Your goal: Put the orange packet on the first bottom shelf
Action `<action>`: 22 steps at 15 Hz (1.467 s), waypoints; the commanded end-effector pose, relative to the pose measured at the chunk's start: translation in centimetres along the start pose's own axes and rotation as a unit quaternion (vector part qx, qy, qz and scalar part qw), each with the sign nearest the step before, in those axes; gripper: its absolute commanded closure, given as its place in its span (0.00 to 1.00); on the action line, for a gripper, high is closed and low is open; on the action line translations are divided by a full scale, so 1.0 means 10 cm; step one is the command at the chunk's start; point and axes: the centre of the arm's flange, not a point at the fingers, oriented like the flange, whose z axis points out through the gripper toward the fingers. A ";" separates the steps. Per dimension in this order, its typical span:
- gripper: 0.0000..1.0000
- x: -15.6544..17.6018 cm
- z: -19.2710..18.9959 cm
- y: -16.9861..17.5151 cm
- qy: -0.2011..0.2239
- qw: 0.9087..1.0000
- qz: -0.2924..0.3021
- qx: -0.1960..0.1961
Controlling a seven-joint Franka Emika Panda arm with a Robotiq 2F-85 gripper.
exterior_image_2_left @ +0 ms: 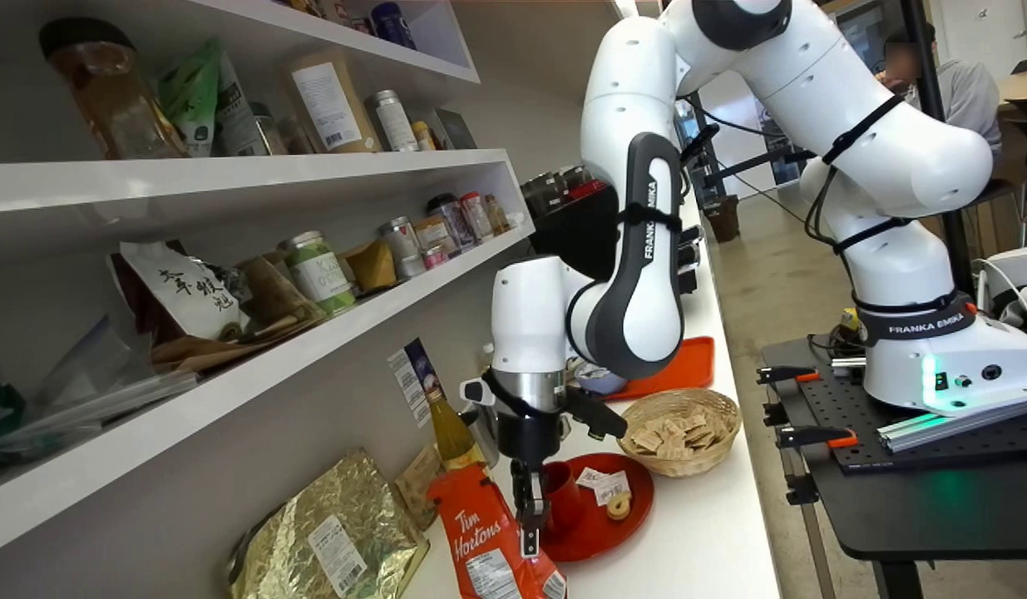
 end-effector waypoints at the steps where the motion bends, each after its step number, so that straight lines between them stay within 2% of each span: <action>1: 0.99 -0.13 -0.65 -0.38 -0.011 0.999 -0.007 -0.034; 4: 0.99 -0.21 -1.07 -0.50 -0.002 0.998 -0.013 -0.068; 7: 0.99 -0.28 -1.48 -0.46 0.019 0.993 -0.005 -0.118; 13: 0.99 -0.47 -2.26 -0.16 0.041 0.976 0.081 -0.196; 17: 0.99 -0.69 -2.74 0.32 0.045 0.956 0.166 -0.238; 22: 0.99 -1.05 -3.36 1.34 0.050 0.922 0.271 -0.271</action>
